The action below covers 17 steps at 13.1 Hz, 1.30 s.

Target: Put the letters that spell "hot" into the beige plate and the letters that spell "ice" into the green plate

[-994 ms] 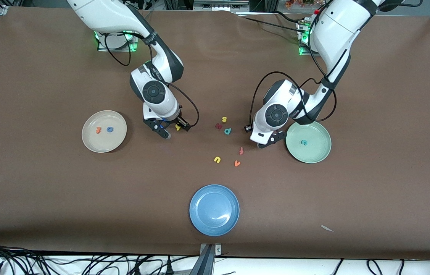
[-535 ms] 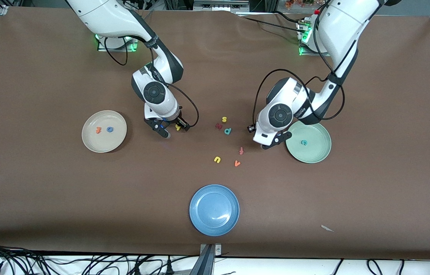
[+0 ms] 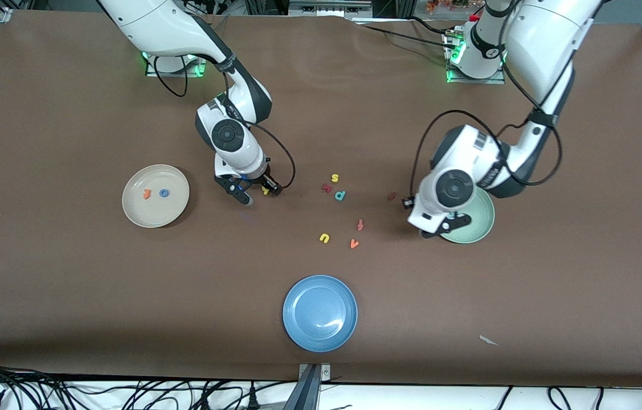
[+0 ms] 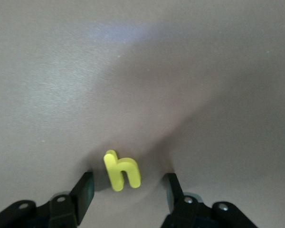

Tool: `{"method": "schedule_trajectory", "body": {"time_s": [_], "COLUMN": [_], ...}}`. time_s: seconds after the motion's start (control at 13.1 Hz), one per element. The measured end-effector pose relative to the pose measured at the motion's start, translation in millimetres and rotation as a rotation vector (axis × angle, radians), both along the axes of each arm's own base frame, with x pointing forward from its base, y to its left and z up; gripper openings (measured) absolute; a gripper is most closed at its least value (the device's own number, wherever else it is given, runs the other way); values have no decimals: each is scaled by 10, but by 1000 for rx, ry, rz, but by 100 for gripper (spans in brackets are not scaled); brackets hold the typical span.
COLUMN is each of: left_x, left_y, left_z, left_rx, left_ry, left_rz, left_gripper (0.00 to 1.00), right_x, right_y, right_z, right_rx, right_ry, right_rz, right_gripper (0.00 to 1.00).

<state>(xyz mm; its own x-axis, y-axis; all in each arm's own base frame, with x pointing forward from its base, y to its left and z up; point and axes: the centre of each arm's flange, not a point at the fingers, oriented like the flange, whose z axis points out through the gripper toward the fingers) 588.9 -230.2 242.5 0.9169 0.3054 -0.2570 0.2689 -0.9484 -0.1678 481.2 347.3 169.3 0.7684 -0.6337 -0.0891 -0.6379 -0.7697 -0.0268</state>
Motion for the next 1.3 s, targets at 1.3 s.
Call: {"method": "schedule_trajectory", "body": {"time_s": [1.3], "left_x": [100], "left_y": [444], "left_z": [-573], "left_rx": [-57], "left_ry": [63], "left_rz": [-169], "left_gripper": [54], "right_x": [45], "right_y": [-77], "right_z": [35], "right_rx": [-1], "right_ry": [-17], "right_rz": [3], "right_gripper": [52]}}
